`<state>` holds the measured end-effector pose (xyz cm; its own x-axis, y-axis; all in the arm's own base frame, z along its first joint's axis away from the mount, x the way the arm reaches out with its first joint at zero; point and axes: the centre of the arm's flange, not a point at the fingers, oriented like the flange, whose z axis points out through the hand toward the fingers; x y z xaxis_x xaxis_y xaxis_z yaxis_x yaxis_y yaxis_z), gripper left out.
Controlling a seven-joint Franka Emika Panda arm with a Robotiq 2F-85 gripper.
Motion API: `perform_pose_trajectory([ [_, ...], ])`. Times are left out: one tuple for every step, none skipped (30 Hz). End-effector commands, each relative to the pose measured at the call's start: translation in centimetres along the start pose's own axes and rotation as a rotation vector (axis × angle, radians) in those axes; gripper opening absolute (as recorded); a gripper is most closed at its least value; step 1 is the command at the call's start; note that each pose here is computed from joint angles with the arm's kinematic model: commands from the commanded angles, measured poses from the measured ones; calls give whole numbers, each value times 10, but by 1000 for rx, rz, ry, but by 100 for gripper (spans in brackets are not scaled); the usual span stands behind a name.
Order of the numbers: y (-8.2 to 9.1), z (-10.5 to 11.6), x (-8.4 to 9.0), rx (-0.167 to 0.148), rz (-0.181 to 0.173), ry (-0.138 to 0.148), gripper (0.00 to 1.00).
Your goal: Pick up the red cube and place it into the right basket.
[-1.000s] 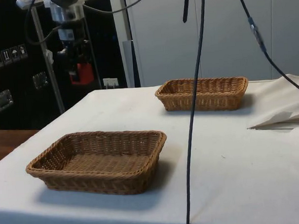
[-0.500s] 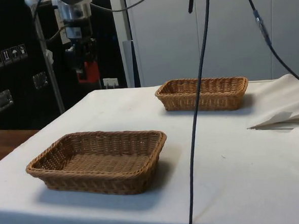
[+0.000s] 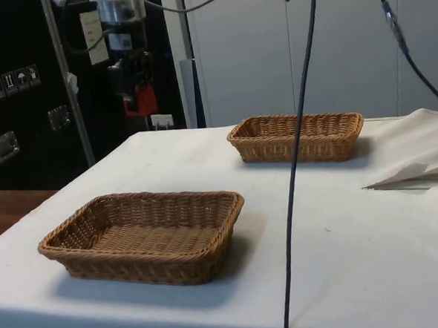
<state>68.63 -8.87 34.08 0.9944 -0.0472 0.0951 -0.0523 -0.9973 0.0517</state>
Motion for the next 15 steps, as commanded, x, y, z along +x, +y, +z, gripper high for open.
perform_pose_trajectory([
  [4,-3,-9,-5,-2,9,1],
  [5,-4,-10,-4,-2,8,1],
  [5,-4,-12,-2,-2,7,1],
  [8,-5,-15,1,-1,6,1],
  [9,-5,-16,2,-2,5,1],
  [10,-5,-18,4,-2,3,1],
  [8,-3,-10,10,1,-9,1],
  [11,-5,-19,5,-2,3,1],
  [12,-5,-21,7,-2,2,1],
  [13,-6,-24,10,-2,1,1],
  [15,-6,-25,11,-1,1,1],
  [16,-6,-27,13,-2,1,1],
  [16,-5,-28,14,-2,0,1],
  [17,-5,-30,15,-1,1,1],
  [14,-2,-22,20,0,-10,1],
])
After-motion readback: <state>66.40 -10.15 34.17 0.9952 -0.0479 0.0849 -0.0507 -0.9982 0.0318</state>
